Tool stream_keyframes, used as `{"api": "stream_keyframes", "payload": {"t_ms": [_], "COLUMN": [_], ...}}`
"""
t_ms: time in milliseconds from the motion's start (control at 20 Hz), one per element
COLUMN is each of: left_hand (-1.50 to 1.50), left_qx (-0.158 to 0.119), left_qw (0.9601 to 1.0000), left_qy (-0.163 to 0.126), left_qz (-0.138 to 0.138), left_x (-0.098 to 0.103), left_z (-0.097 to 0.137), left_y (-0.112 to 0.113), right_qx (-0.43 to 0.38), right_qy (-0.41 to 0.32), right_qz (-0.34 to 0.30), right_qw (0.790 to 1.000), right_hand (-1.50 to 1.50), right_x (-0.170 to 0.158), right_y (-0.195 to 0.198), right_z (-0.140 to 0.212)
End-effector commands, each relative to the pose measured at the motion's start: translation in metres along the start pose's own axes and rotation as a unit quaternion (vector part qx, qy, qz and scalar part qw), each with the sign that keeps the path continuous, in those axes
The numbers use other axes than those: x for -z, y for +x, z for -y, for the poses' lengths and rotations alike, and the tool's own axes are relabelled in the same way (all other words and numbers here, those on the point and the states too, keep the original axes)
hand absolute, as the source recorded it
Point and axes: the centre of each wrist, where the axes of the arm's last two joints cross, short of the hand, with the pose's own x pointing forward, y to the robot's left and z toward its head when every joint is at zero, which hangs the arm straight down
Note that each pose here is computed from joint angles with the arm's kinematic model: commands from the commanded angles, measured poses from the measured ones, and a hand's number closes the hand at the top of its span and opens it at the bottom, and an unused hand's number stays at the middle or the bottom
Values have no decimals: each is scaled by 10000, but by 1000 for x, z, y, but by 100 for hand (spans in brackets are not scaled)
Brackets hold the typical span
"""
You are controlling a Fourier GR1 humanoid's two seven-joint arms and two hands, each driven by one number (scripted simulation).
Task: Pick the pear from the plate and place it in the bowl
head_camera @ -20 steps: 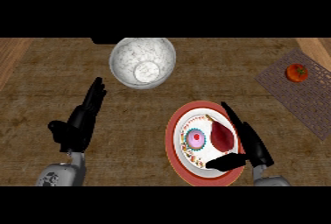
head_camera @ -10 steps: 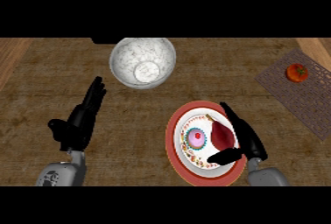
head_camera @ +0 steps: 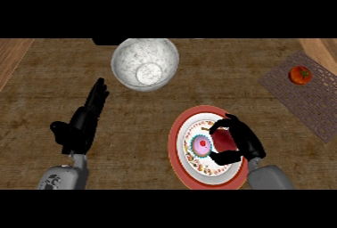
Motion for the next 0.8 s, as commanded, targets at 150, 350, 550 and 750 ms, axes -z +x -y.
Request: {"api": "stream_keyframes", "payload": {"t_ms": [150, 350, 550, 750], "left_hand": [0, 0, 0, 0], "left_qx": [20, -23, -22, 9], "left_qw": [10000, 9997, 9991, 9996], "left_qy": [44, -224, -367, -290], "left_qz": [-5, -2, 207, 42], "left_x": [1, 9, 10, 9], "left_z": [2, 14, 17, 20], "left_y": [-22, 4, 14, -1], "right_qx": [182, 235, 516, 1162], "right_qy": [400, 1304, 1764, 1507], "right_qz": [224, 1600, 2428, 3136], "right_qw": [9988, 9782, 9525, 9303], "right_hand": [150, 150, 150, 150], "right_x": [-7, 16, 9, -6], "right_y": [1, 108, 153, 194], "right_z": [-24, -59, -78, -80]}}
